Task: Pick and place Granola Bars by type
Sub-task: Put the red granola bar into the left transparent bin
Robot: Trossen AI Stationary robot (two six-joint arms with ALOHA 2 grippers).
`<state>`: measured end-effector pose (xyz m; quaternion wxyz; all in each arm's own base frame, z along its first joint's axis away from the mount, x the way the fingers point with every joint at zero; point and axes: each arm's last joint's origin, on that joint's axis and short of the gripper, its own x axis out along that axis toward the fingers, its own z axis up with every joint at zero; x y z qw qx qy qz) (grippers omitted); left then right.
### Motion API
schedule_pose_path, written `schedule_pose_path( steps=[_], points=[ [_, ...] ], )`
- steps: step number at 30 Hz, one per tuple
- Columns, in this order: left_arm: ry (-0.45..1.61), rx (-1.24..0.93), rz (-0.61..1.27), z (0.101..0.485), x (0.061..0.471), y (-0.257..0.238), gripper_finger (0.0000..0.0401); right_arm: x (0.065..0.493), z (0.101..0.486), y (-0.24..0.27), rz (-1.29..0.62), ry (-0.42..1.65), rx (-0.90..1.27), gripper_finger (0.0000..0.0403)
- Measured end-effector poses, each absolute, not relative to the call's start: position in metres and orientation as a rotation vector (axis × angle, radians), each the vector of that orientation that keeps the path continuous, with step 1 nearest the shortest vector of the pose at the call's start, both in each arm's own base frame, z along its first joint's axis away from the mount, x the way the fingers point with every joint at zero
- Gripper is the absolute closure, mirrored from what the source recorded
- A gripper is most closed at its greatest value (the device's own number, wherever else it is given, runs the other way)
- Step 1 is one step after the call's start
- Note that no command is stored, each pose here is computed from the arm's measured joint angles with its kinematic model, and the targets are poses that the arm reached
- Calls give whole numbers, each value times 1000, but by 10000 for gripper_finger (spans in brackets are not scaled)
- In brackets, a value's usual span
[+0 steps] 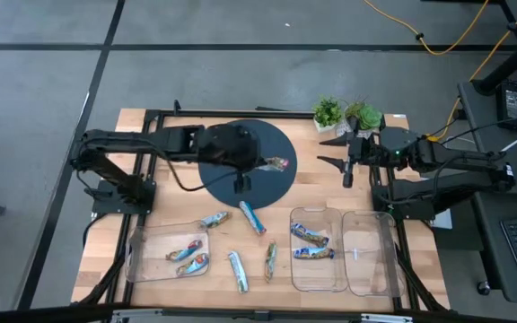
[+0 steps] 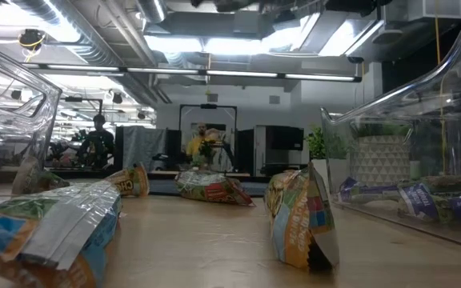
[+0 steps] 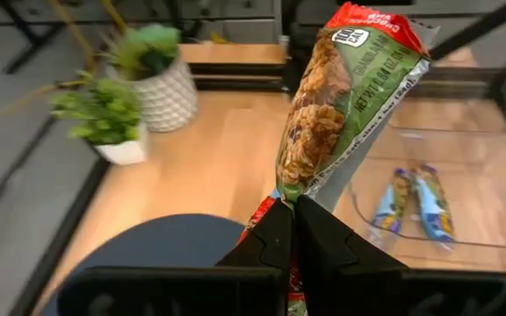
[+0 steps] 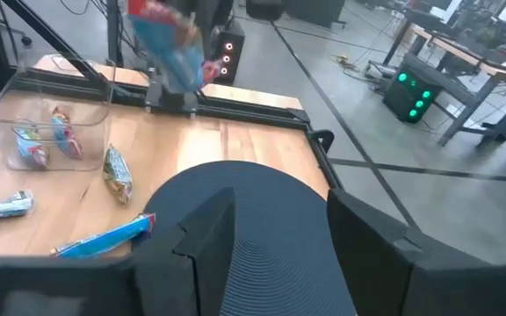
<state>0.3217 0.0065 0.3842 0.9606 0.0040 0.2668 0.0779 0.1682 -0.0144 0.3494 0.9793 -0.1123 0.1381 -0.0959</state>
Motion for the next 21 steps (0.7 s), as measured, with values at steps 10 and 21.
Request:
schedule_pose_path(
  steps=[10, 21],
  points=[
    [420, 60, 285, 402, 310, -24, 400, 190, 358, -11, -66, 129, -209, 219],
    [540, -33, 357, 404, 261, -62, 400, 193, 346, -12, -55, 239, -282, 219]
  ],
)
